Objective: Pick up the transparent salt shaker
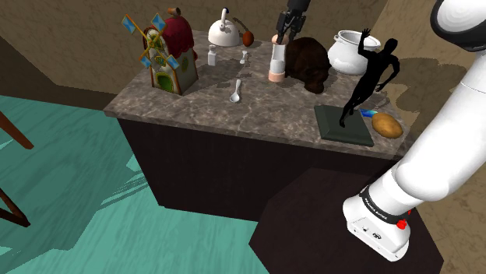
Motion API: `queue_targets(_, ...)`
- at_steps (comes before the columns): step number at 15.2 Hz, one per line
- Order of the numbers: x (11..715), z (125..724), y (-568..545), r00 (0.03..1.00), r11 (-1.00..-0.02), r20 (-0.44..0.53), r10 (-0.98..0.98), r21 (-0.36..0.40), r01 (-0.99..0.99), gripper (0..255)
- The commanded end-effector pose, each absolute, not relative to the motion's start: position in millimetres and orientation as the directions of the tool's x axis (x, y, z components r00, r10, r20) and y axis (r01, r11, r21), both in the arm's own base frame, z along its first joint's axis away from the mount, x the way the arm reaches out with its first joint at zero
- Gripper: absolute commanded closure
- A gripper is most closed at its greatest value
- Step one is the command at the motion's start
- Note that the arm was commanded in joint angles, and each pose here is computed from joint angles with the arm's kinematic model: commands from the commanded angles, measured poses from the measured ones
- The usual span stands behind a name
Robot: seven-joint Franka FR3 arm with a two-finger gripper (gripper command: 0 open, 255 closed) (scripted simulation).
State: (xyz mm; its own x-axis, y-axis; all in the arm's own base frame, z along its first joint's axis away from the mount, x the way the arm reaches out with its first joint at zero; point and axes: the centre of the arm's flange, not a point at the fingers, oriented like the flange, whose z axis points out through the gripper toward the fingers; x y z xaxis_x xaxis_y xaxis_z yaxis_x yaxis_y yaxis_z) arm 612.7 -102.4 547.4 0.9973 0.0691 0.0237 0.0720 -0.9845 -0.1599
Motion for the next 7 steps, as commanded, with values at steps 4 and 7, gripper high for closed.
queue_targets(4, 613, 574, -102, 0.997, -0.985, 0.024, 0.069, -0.16, 0.072, 255)
queue_targets(7, 613, 580, -102, 0.997, -0.985, 0.024, 0.069, -0.16, 0.072, 255)
